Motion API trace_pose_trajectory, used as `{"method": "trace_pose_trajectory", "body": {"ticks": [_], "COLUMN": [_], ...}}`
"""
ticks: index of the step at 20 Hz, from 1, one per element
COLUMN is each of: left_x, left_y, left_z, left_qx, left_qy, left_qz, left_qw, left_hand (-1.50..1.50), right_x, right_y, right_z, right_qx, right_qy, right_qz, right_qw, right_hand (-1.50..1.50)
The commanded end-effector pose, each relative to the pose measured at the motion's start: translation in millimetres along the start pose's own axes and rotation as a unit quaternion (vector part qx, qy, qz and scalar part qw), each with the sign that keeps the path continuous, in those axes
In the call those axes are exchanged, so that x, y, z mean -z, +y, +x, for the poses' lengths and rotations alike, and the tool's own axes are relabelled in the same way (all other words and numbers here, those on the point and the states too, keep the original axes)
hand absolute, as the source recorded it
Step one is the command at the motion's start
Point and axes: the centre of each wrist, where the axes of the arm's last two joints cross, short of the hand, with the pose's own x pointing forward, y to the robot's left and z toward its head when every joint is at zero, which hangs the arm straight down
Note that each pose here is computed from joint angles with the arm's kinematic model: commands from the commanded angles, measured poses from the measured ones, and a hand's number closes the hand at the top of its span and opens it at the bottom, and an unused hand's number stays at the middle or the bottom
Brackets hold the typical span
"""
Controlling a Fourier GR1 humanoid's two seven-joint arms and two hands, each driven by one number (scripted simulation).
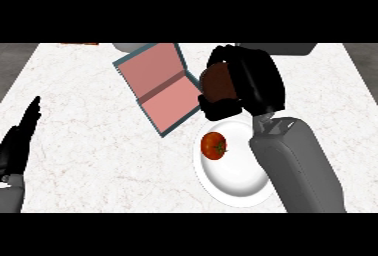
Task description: Pick the cupcake from the plate and place it in the cardboard box
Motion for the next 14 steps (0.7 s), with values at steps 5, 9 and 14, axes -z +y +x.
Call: {"method": "trace_pose_trajectory", "body": {"ticks": [5, 9, 14], "left_x": [-3, 4, 2], "left_y": [-21, -16, -28], "left_z": [4, 8, 18], "left_qx": [0.002, 0.0, -0.005], "left_qy": [-0.006, -0.008, -0.023], "left_qz": [-0.011, -0.006, -0.022], "left_qw": [0.9999, 0.9999, 0.9995], "left_hand": [0.0, 0.0, 0.0], "right_x": [68, 91, 101], "right_y": [8, 3, 45], "right_z": [38, 55, 25], "right_qx": [0.071, 0.109, 0.119], "right_qy": [0.035, 0.056, 0.064], "right_qz": [-0.012, 0.018, 0.013], "right_qw": [0.997, 0.992, 0.991], "right_hand": [1.5, 1.5, 1.5]}}
